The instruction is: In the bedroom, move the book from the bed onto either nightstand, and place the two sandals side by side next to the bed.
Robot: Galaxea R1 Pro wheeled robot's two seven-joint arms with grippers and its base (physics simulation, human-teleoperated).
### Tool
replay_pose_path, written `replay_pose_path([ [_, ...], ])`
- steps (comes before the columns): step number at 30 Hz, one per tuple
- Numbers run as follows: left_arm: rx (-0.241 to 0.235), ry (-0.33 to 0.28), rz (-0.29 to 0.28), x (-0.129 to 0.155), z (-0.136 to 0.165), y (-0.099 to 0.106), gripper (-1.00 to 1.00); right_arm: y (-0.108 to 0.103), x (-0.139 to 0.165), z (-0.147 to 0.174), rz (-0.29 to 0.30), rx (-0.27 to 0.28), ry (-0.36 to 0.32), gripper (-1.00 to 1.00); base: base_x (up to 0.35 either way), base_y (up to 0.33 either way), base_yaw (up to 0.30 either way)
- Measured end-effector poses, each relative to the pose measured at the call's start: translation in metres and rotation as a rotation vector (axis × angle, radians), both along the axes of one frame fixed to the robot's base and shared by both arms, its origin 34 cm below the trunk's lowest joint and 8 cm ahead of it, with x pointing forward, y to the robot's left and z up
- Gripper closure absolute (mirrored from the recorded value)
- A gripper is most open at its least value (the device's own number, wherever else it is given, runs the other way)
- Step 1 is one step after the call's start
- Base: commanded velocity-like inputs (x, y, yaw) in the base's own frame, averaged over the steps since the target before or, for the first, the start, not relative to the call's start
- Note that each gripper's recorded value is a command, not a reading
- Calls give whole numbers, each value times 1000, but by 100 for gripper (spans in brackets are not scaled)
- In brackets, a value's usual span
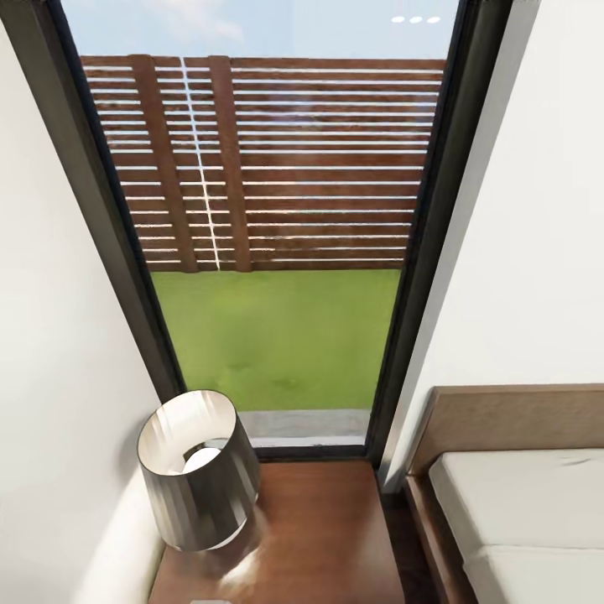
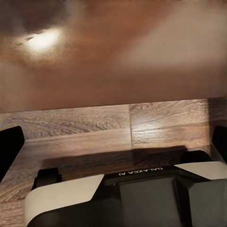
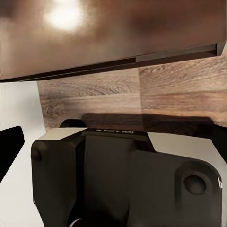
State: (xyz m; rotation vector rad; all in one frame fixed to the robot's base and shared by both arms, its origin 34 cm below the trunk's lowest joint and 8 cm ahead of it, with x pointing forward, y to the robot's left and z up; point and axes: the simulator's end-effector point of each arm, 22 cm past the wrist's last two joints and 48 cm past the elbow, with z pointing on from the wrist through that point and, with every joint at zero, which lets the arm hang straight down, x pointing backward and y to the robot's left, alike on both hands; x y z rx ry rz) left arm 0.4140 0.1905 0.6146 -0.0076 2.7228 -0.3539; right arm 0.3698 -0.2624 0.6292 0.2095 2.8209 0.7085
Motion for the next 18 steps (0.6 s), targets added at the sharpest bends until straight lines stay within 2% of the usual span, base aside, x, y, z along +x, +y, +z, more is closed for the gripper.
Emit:
replay_pose_path([
  [9, 0, 0, 0, -3, 8, 0, -100, 0, -3, 8, 1, 0, 1, -100, 0, 0, -72],
  [18, 0, 1, 0, -6, 16, 0, -100, 0, -6, 16, 1, -1, -1, -100, 0, 0, -247],
])
